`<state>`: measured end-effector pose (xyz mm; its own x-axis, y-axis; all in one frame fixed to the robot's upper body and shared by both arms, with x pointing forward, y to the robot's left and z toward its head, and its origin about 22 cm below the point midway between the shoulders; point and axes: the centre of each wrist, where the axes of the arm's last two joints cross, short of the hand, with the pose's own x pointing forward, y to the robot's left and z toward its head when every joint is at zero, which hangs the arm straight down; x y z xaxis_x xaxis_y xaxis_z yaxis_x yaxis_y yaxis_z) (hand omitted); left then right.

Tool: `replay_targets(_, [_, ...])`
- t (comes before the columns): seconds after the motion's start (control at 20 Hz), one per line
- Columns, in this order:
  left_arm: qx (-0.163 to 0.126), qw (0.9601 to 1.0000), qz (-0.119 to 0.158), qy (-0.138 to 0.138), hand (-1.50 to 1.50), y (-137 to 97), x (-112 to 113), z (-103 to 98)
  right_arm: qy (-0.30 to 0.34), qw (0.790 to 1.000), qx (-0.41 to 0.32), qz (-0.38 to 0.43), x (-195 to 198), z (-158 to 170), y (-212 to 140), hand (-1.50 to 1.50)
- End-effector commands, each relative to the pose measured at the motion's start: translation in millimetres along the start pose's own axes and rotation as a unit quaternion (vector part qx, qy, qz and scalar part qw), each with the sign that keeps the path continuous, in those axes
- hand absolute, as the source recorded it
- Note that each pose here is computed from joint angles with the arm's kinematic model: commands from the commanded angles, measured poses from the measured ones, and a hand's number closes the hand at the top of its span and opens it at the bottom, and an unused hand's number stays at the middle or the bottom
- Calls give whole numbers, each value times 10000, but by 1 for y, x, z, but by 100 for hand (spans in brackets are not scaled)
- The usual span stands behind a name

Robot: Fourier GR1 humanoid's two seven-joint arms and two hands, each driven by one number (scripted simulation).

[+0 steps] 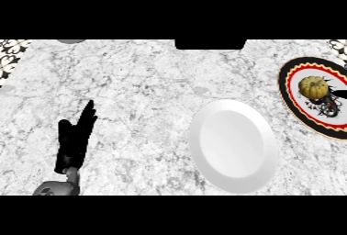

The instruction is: Pick the squash from the plate and place it in the plate

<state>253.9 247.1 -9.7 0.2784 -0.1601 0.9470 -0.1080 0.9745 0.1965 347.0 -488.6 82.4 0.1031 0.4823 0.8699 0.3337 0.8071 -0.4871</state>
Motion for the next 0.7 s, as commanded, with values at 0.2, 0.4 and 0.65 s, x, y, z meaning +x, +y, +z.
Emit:
replay_targets(0.2, [27, 10000, 56, -26, 0, -11, -12, 1, -175, 9937, 32, -1105, -34, 22, -12, -150])
replay_targets(0.4, [-77, 10000, 45, -12, 0, -2, -14, 0, -371, 9917, 68, -1230, -32, 24, -28, -150])
replay_targets(0.65, [-47, 10000, 2, 2, 0, -3, 4, -4, -629, 9916, 119, -1127, -43, 31, -20, -150])
